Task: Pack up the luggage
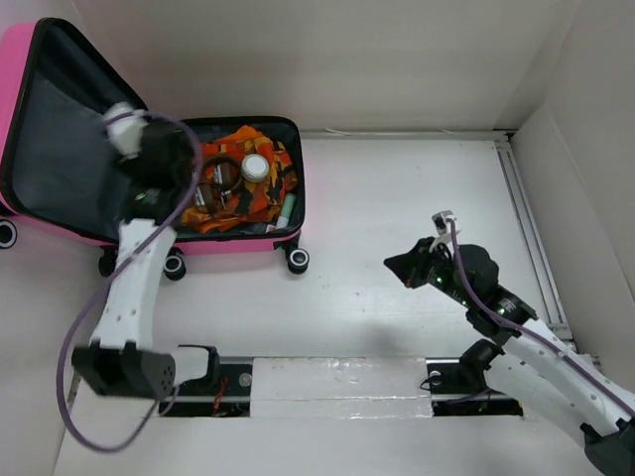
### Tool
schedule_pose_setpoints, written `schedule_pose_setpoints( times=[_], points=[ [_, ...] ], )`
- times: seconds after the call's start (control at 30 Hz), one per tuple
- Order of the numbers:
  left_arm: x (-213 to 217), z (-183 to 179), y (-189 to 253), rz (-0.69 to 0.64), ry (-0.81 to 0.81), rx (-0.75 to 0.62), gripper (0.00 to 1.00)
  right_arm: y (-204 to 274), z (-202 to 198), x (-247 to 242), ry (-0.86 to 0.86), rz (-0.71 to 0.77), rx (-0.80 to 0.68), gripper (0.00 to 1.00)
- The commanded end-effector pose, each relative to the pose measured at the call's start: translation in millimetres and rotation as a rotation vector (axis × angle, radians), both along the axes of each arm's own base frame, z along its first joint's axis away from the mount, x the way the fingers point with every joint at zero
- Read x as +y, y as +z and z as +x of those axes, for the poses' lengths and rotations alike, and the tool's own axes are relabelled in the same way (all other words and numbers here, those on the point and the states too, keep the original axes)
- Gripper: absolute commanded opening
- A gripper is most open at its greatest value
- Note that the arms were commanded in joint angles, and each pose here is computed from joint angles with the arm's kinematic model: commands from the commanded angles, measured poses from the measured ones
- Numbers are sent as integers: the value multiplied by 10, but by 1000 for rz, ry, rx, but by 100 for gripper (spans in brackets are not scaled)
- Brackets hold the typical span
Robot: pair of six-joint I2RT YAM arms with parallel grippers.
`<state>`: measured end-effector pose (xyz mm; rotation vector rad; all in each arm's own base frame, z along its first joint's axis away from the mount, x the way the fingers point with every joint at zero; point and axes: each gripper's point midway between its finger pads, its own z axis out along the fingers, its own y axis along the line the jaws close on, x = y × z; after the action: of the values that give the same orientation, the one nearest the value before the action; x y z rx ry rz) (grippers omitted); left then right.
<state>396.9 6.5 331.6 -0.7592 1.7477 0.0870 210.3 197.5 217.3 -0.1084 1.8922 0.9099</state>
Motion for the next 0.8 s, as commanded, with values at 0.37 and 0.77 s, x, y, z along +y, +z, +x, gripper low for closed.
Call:
schedule_pose_setpoints(
  times=[0.37, 0.77],
  points=[
    [2207, -1751, -118, 81, 832, 62, 61, 35, -272, 557, 303, 6, -83, 44],
    [2517, -1572, 98, 92, 880, 76, 58, -196, -302, 605, 333, -24, -47, 46]
  ],
)
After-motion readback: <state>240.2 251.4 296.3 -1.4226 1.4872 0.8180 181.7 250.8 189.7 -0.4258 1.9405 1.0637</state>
